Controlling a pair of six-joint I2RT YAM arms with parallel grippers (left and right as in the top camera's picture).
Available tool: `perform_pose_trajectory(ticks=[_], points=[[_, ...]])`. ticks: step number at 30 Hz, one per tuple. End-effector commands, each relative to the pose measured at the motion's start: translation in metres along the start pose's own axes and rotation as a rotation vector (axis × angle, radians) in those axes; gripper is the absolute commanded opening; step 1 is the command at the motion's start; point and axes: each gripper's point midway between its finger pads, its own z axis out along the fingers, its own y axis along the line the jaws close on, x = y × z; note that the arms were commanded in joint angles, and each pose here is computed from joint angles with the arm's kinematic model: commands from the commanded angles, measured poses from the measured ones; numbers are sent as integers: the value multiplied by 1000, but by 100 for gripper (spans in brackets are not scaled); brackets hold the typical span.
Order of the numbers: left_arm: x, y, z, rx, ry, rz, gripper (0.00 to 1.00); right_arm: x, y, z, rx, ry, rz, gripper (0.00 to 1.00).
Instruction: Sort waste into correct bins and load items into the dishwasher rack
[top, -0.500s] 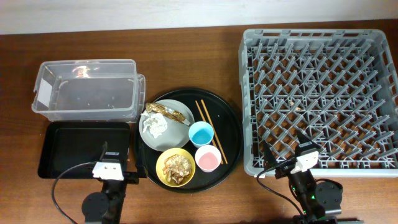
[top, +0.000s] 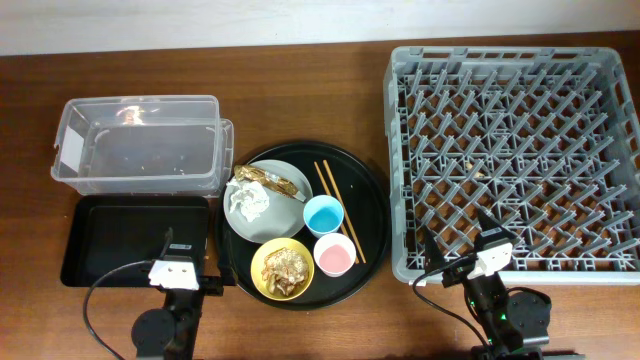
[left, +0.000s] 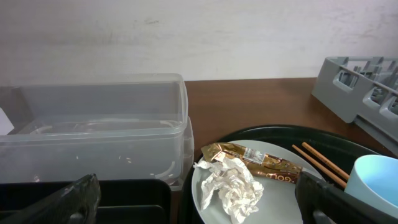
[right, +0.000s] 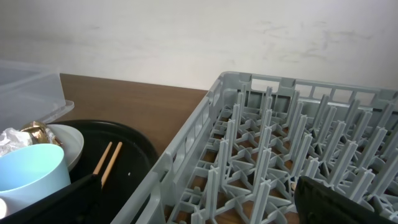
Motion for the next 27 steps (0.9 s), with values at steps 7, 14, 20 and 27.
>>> perform_pose_trajectory(ticks=[7,14,20,27], points=[[2,0,0,4,1,12,99,2,0,0,-5,-5,4,99],[2,0,0,4,1,12,99,2,0,0,-5,-5,4,99],[2,0,0,4,1,12,99,1,0,0,-4,-7,3,99],[1,-33,-2,196,2,11,99,1,22,-1,-130,-7,4,99]])
